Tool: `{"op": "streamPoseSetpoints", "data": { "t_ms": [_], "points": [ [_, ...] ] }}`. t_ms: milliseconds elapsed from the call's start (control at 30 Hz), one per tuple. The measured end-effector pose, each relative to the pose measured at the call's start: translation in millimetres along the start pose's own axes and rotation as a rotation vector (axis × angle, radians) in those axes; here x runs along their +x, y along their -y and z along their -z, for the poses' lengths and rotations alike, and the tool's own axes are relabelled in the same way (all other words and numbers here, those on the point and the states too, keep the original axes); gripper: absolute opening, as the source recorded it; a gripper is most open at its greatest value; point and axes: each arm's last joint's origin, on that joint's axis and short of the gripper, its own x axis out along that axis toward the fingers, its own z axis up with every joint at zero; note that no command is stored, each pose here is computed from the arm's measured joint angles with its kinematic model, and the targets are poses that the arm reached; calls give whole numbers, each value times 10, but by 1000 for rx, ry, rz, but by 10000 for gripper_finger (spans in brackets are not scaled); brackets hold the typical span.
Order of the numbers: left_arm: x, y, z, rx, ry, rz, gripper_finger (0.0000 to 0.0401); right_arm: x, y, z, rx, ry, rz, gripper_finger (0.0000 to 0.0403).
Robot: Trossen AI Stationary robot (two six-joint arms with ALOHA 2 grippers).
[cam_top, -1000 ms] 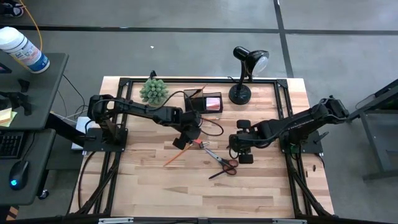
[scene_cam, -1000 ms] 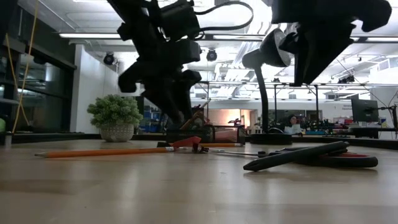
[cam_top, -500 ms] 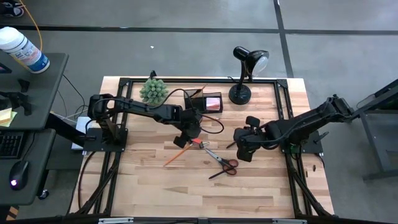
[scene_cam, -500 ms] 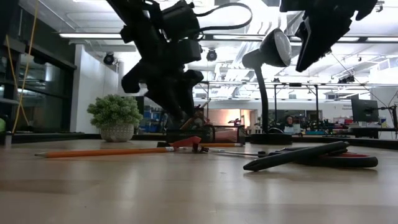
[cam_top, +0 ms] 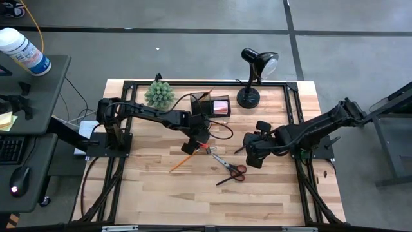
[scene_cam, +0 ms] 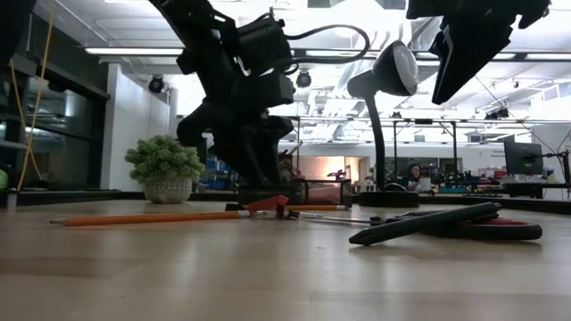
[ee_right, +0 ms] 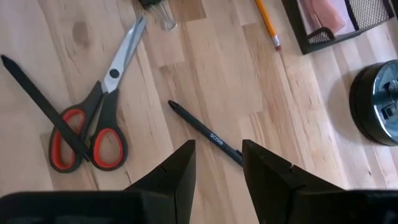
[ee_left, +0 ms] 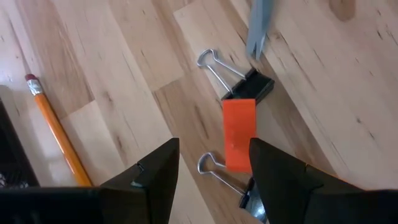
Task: Pick and place office supplies into organizer
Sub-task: Put the orange eraser into the black desk organizer
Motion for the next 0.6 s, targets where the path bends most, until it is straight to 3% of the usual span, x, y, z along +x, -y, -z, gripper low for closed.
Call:
{"op": "streamPoseSetpoints", "data": {
  "t_ms": [600],
  "points": [
    [38, 9, -23, -100, 9, -13, 184, -2, -23, -60, 72, 73, -1, 124]
  ]
}}
